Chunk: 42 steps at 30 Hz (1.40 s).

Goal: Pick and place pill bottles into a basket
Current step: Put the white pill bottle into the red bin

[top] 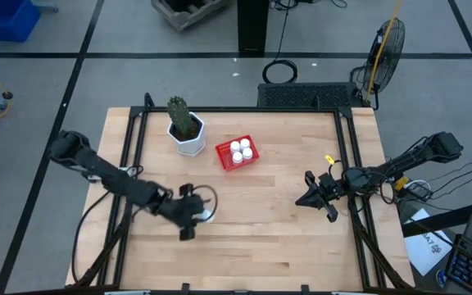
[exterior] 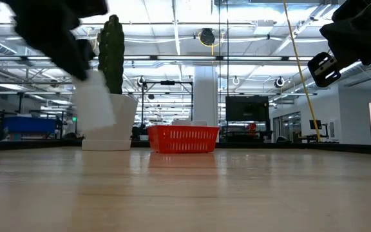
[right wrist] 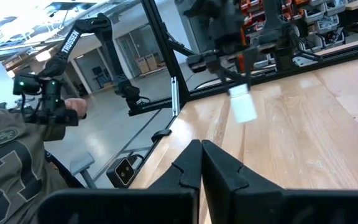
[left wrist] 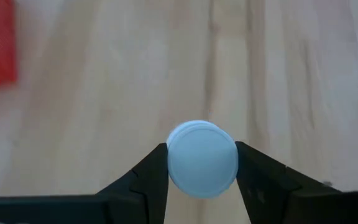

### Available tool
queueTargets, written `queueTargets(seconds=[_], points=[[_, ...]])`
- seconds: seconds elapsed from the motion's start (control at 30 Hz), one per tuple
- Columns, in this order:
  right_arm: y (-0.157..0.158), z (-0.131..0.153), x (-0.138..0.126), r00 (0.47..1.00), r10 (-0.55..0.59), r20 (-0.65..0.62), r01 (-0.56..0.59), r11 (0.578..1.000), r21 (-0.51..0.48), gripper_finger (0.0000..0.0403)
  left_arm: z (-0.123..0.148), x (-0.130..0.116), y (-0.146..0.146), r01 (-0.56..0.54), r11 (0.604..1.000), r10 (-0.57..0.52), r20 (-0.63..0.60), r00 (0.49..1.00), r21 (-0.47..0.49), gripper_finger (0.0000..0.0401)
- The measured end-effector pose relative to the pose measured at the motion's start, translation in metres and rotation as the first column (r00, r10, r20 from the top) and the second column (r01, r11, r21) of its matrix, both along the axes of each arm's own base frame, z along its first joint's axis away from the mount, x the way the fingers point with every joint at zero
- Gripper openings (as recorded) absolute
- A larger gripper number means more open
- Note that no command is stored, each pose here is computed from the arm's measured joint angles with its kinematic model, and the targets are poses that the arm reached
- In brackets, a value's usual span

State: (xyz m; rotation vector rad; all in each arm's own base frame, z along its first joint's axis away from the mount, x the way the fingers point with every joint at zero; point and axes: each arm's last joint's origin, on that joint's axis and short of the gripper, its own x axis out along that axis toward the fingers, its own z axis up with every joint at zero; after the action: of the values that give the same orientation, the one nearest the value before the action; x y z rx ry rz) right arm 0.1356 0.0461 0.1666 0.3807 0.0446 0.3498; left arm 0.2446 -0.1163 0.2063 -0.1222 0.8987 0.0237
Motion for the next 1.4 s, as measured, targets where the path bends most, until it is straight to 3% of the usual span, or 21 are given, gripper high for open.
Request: queueTargets(seconds=[0.3,0.53,0.67,0.97,1.1,1.4], points=[[0.000,0.000,0.000,1.000,0.000,0.000,0.000,1.000,0.000,0.0004,0.043,0.039,0.058,0.005,0.994,-0.017,0.105,0.994,0.111,0.0163],[0.000,0.000,0.000,1.000,0.000,0.000,0.000,1.000,0.000,0.0003,0.088,0.055,0.118,-0.075,0.973,0.039,0.168,0.985,0.216,0.0169],[0.000,0.000,0.000,1.000,0.000,0.001,0.000,1.000,0.000,0.0004,0.103,0.053,0.151,-0.097,0.978,0.067,0.163,0.984,0.185,0.0162],[0.000,0.000,0.000,1.000,0.000,0.001,0.000,1.000,0.000,0.0004,0.088,0.048,0.205,-0.205,0.974,0.198,0.081,0.977,0.094,0.0164],[0.000,0.001,0.000,1.000,0.001,0.003,-0.001,1.000,0.001,0.0002,0.074,0.056,0.215,-0.184,0.982,0.182,0.050,0.982,0.039,0.0163],[0.000,0.001,0.000,1.000,0.001,0.008,-0.001,1.000,0.002,0.0003,0.030,0.078,0.223,-0.166,0.985,0.168,-0.078,0.983,0.038,0.0163]])
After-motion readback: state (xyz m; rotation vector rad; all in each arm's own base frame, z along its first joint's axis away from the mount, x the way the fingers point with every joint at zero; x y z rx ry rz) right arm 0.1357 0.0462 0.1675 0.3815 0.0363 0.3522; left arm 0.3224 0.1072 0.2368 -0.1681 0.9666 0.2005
